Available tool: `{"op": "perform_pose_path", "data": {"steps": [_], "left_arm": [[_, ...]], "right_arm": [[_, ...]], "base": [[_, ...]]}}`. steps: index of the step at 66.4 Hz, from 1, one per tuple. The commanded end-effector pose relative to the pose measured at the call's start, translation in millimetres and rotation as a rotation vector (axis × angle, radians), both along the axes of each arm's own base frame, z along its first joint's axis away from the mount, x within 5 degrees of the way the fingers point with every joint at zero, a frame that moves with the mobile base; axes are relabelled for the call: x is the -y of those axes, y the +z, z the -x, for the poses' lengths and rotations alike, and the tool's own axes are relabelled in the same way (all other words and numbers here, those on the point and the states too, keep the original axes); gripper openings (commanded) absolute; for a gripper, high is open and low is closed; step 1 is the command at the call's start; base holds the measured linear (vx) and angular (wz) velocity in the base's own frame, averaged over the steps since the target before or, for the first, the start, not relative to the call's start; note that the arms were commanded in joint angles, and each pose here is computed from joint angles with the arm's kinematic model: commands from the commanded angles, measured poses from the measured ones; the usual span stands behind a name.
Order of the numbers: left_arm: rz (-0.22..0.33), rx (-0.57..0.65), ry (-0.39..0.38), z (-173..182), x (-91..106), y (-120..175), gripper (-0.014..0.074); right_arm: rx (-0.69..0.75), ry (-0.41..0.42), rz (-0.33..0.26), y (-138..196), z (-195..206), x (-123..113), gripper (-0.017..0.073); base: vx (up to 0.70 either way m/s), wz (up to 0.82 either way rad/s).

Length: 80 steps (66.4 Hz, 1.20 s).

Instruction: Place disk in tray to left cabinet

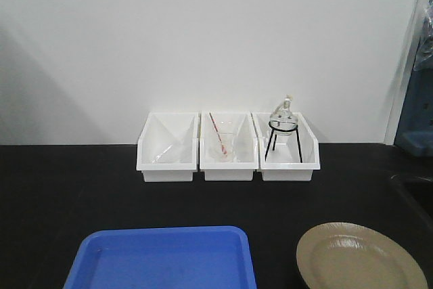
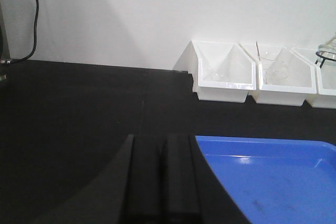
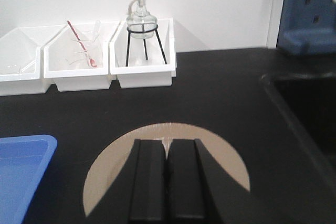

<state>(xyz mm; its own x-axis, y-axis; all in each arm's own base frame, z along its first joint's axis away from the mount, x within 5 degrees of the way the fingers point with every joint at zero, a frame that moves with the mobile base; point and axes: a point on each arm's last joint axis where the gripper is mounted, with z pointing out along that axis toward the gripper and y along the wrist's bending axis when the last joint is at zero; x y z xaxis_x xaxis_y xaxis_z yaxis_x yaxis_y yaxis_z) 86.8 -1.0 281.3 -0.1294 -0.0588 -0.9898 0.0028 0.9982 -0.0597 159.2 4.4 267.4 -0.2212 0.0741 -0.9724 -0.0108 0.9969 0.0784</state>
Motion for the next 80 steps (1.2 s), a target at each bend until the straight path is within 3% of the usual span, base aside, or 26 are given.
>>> {"op": "perform_pose_path", "data": {"steps": [1,13,19,22,27,33,35,40,50,68,80], "left_arm": [[-0.003,0.085,0.005,-2,-0.5,16,0.0074],[-0.003,0.085,0.005,-2,-0.5,16,0.0226],[-0.003,0.085,0.005,-2,-0.5,16,0.0290],[-0.003,0.085,0.005,-2,-0.5,16,0.0308],[-0.003,0.085,0.005,-2,-0.5,16,0.0311],[-0.003,0.085,0.005,-2,-0.5,16,0.0309],[-0.003,0.085,0.005,-2,-0.5,16,0.0309],[-0.003,0.085,0.005,-2,-0.5,16,0.0309],[-0.003,0.085,0.005,-2,-0.5,16,0.0309],[-0.003,0.084,0.005,-2,-0.5,16,0.0309],[-0.003,0.084,0.005,-2,-0.5,16,0.0309]], "right_arm": [[0.097,-0.035,-0.085,16,-8,2,0.0183],[0.041,-0.097,-0.225,7,-16,4,0.0461],[0.009,-0.123,-0.274,1,-21,5,0.0536],[-0.020,-0.147,-0.333,-3,-23,6,0.0556],[-0.072,-0.201,-0.476,-10,-24,6,0.0555],[-0.153,-0.318,-0.780,-21,-26,6,0.0543],[-0.172,-0.353,-0.850,-24,-27,6,0.0538],[-0.203,-0.424,-0.954,-33,-32,7,0.0522],[-0.309,-0.491,-0.969,-54,-42,6,0.0496],[-0.420,-0.585,-0.921,-87,-56,9,0.0491],[-0.464,-0.579,-0.898,-91,-82,7,0.0491]], "base": [[0.00,0.00],[0.00,0.00],[0.00,0.00],[0.00,0.00],[0.00,0.00],[0.00,0.00],[0.00,0.00],[0.00,0.00],[0.00,0.00],[0.00,0.00],[0.00,0.00]]}}
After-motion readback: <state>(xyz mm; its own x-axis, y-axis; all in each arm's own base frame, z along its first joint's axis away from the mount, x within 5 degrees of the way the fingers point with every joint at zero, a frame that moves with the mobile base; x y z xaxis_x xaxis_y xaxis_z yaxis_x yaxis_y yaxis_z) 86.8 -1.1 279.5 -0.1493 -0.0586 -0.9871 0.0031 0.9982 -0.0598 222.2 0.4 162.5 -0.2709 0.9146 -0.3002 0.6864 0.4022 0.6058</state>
